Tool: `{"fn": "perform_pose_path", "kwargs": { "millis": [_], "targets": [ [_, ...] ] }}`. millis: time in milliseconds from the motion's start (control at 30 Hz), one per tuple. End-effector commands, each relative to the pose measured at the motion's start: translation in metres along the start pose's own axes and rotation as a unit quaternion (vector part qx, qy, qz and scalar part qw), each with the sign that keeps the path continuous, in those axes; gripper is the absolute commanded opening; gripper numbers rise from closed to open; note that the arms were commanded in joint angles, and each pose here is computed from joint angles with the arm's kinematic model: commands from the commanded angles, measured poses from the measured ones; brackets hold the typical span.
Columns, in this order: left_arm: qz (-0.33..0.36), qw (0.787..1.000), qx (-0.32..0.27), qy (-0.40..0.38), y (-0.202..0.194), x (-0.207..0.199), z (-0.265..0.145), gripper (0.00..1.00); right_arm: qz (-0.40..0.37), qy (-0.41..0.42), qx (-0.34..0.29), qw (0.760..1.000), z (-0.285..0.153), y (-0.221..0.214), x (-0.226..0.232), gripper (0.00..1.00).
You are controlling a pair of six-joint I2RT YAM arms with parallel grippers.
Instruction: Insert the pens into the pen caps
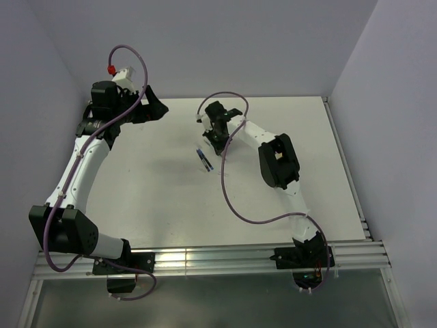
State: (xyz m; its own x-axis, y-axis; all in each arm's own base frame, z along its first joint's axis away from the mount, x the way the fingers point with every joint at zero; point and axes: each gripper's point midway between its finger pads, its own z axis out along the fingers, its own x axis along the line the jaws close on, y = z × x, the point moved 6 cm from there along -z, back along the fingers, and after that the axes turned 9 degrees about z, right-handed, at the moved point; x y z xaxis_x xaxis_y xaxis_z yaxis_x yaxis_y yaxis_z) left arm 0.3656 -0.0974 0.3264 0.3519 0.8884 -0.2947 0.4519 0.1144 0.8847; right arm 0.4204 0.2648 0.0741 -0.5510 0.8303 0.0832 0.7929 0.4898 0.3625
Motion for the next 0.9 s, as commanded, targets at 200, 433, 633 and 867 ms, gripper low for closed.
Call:
{"fn": "perform_pose_path", "kwargs": {
  "millis": [200, 433, 633, 867],
  "targets": [
    [0.098, 0.988, -0.107, -0.046, 0.053, -0.018, -0.021, 0.99, -0.013, 0.037, -0.190, 0.981, -0.129, 0.047, -0.016, 0.00],
    [0.056, 0.978, -0.115, -0.163, 0.043, -0.040, -0.013, 0.99, -0.012, 0.261, -0.288, 0.921, -0.224, 0.042, 0.031, 0.00],
    [-0.013, 0.950, -0.144, -0.276, 0.046, -0.066, -0.017, 0.89, -0.005, 0.405, -0.291, 0.867, -0.254, 0.022, 0.071, 0.00],
    [-0.049, 0.924, -0.164, -0.341, 0.048, -0.083, -0.024, 0.90, -0.005, 0.451, -0.299, 0.841, -0.270, 0.014, 0.090, 0.00]
  ]
}}
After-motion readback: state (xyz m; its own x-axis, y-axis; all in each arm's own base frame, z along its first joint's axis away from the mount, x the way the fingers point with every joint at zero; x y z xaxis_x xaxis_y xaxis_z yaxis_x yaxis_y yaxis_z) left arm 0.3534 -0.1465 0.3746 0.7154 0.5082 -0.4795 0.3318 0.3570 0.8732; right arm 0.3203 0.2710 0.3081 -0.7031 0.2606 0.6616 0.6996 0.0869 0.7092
